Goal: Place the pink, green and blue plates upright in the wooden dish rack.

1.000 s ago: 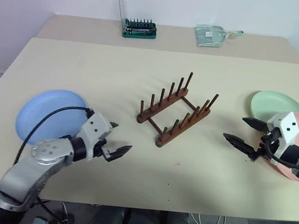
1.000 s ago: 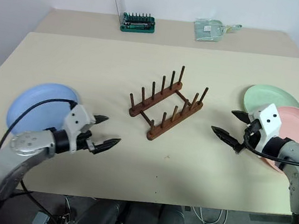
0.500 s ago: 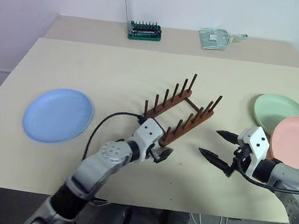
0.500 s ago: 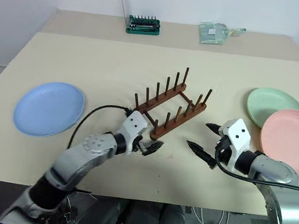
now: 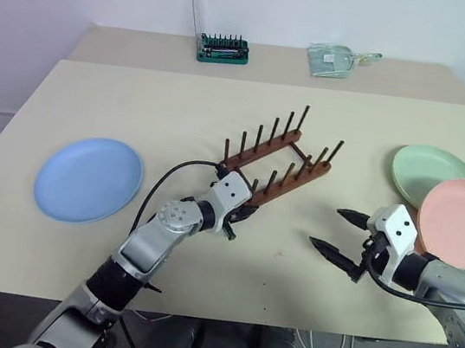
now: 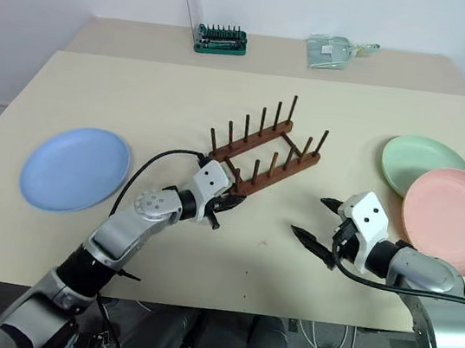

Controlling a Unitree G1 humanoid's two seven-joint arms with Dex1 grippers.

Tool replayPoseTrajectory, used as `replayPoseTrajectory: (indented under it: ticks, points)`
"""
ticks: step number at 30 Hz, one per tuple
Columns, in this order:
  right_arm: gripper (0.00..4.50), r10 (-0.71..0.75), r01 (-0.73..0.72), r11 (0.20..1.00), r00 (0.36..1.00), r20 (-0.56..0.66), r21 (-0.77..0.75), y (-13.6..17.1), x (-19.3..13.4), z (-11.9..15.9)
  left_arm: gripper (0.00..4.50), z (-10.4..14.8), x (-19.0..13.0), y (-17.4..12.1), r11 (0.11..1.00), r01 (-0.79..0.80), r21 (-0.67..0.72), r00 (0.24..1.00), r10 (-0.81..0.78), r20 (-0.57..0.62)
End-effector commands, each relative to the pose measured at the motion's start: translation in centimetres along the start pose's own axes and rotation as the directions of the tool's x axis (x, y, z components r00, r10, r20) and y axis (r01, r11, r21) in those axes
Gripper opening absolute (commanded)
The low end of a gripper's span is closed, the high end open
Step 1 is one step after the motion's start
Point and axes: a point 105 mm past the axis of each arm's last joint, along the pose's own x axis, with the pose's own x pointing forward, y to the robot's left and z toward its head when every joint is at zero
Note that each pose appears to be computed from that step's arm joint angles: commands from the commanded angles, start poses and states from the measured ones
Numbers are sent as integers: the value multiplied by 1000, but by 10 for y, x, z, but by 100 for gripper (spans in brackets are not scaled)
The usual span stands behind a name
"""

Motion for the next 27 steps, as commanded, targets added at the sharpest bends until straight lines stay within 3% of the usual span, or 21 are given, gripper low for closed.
replayPoseTrajectory:
  ticks: [1, 7, 11, 12, 17, 19, 23, 27]
  points:
    - [450, 23, -23, 998, 1000, 4, -50, 10, -1, 3, 79, 10, 3, 2, 965, 254, 66, 967, -255, 16]
    - [450, -39, 41, 998, 999, 36, -49, 13, 2, 3, 79, 18, 12, 16, 900, 412, 144, 910, -413, -21]
    - [450, -61, 63, 997, 997, 39, -38, 16, 0, 1, 79, 16, 17, 20, 889, 430, 159, 902, -430, -36]
    - [450, -65, 66, 997, 997, 38, -37, 17, 0, 1, 186, 17, 18, 20, 889, 432, 156, 901, -432, -32]
    - [450, -82, 83, 996, 996, 37, -35, 15, -2, 1, 426, 18, 22, 25, 909, 395, 132, 918, -397, -13]
    - [450, -109, 110, 993, 994, 18, -35, 7, -3, -2, 448, 11, 16, 33, 925, 365, 111, 931, -362, -41]
    - [326, -191, 190, 981, 981, -38, -42, -13, -8, -10, 450, 4, -6, 44, 946, 319, 62, 947, -315, -67]
    - [119, -233, 229, 972, 969, -78, -52, -26, -7, -17, 326, 3, -29, 38, 953, 302, 11, 951, -300, -67]
